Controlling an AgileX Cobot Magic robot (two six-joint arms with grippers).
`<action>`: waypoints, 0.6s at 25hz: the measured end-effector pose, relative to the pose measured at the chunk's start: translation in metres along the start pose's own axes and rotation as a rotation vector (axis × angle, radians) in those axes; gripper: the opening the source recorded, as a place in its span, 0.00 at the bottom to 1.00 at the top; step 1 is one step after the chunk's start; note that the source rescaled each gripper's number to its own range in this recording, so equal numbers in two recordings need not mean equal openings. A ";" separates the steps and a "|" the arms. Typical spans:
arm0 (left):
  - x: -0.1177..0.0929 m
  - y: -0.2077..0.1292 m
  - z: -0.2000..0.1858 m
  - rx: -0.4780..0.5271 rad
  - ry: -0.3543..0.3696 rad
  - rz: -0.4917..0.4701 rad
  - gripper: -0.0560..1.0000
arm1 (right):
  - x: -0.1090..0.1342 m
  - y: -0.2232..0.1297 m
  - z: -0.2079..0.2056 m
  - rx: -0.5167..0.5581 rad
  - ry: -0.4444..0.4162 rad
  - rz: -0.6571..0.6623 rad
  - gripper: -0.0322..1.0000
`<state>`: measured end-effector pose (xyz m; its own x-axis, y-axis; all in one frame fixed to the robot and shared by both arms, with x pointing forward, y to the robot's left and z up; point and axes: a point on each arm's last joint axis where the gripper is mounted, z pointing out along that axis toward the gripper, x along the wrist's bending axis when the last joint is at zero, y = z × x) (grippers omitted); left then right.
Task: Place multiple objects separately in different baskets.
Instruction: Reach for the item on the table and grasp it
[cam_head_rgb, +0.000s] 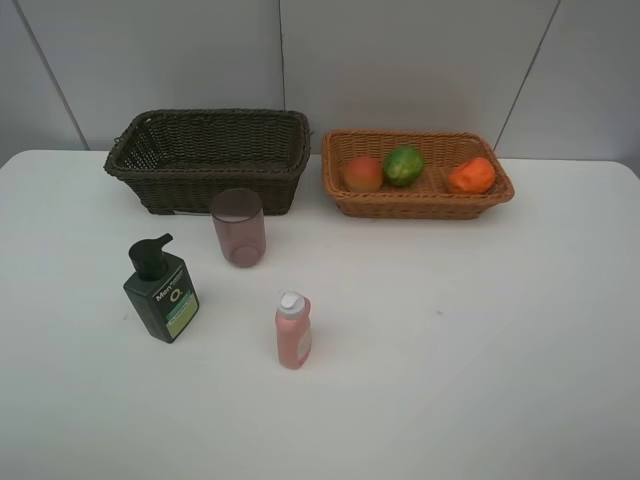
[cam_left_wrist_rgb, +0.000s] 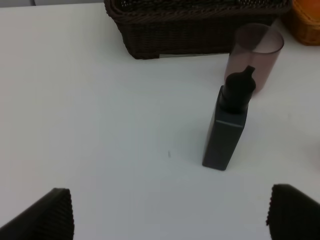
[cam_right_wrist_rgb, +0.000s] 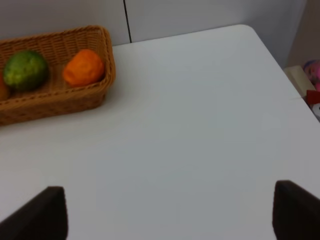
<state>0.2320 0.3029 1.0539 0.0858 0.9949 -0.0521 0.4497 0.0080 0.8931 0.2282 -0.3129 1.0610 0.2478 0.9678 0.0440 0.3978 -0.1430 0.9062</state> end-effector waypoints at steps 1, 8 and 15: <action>0.000 0.000 0.000 0.000 0.000 0.000 1.00 | 0.000 0.000 0.000 -0.001 -0.006 0.003 0.68; 0.000 0.000 0.000 0.000 0.000 0.000 1.00 | 0.000 0.000 0.000 -0.002 -0.022 0.010 0.68; 0.000 0.000 0.000 0.000 0.000 0.000 1.00 | 0.001 0.000 0.000 -0.001 -0.017 -0.001 0.68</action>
<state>0.2320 0.3029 1.0539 0.0858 0.9949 -0.0521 0.4497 0.0080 0.8931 0.2278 -0.3122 1.0609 0.2622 0.9644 0.0361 0.3973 -0.1419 0.9066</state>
